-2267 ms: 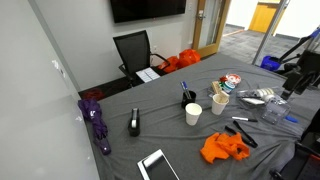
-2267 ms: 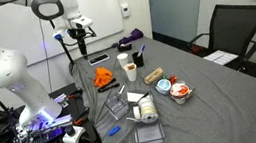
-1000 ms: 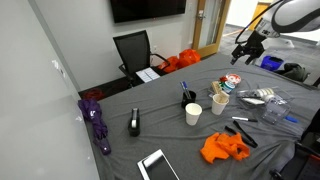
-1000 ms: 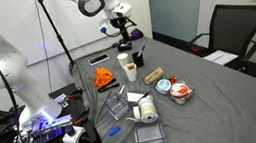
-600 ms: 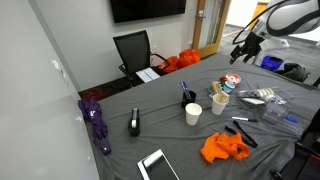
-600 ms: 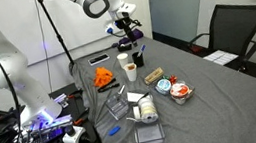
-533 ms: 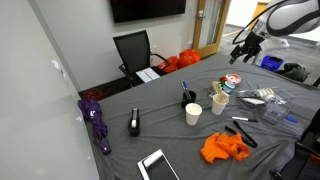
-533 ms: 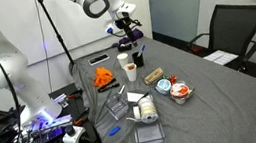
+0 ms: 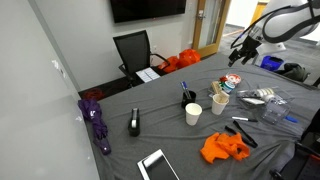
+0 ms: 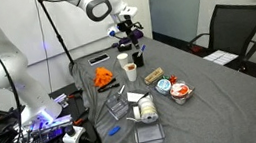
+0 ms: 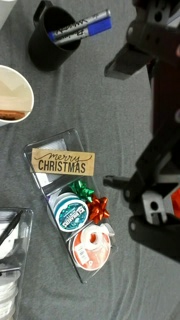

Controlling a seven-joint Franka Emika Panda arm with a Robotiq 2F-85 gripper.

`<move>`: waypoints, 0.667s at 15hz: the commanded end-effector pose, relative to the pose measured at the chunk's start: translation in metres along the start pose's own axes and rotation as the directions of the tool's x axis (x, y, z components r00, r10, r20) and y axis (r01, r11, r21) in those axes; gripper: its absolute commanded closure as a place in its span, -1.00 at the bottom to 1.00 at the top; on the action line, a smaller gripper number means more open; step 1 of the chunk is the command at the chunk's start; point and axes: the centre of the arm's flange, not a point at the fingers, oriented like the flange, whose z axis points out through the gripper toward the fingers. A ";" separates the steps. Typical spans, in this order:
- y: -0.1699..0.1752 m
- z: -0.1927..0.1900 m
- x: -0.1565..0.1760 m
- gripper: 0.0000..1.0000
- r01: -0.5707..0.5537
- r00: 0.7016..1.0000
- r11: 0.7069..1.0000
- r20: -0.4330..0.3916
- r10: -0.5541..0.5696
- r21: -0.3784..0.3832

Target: Move the wooden object from the clear container to the white cup

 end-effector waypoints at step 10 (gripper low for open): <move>0.011 0.138 0.046 -1.00 -0.099 0.995 0.992 -0.028 0.097 -0.075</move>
